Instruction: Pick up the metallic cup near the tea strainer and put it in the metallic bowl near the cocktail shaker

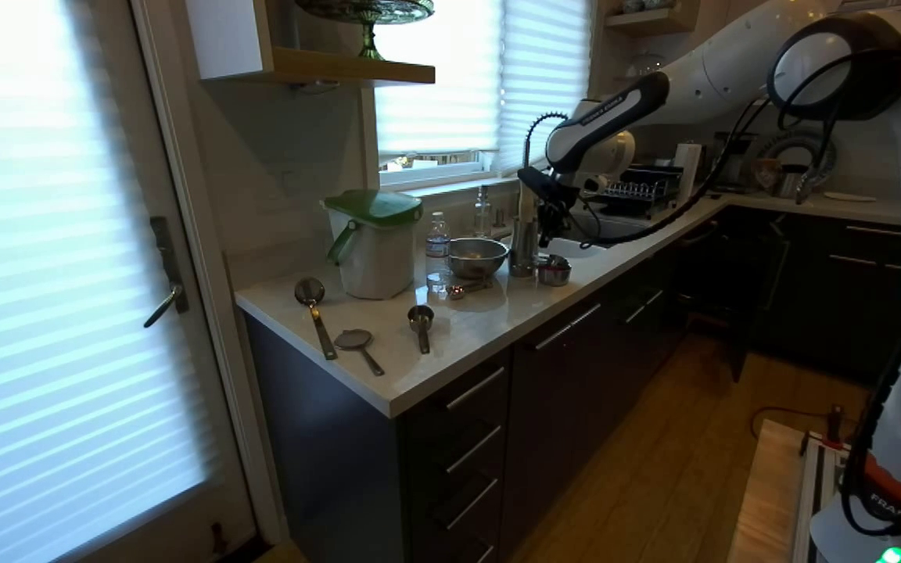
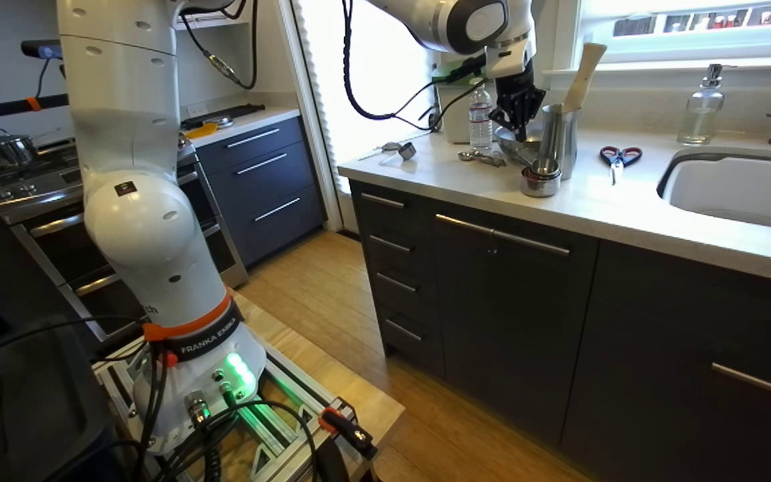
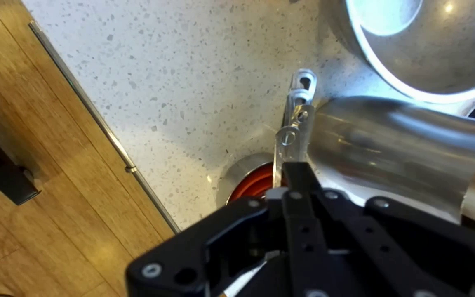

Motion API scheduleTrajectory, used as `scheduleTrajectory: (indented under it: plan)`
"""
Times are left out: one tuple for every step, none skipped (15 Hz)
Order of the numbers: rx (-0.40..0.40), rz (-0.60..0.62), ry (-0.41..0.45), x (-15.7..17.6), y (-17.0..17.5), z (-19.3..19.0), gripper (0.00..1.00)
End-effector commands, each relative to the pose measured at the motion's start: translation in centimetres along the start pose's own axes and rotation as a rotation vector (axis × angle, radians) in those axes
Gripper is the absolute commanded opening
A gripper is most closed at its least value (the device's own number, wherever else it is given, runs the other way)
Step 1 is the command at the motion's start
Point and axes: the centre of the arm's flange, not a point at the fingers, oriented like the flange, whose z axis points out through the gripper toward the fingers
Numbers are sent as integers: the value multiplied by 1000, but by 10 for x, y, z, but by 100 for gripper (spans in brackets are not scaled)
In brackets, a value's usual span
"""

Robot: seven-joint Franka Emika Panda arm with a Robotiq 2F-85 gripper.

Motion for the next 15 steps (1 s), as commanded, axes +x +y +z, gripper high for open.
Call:
scheduleTrajectory:
  plan:
    - [-38,30,-11,2,6,9,0]
    - [-43,31,-10,2,6,11,0]
    - [-42,34,-6,3,6,14,0]
    - [-45,38,-6,3,6,16,0]
    - [-49,42,-4,4,6,20,0]
    - [-49,45,-2,5,7,22,0]
    - [-48,50,2,5,7,24,0]
    - [-50,53,1,6,7,26,0]
    - [-46,54,5,6,7,28,0]
    - [-47,56,7,7,7,30,0]
    - [-44,56,7,7,6,32,0]
    - [-41,55,8,8,6,34,0]
    - [-36,52,5,8,6,36,0]
    - [-32,54,6,8,5,38,0]
    - [-24,52,3,7,5,40,0]
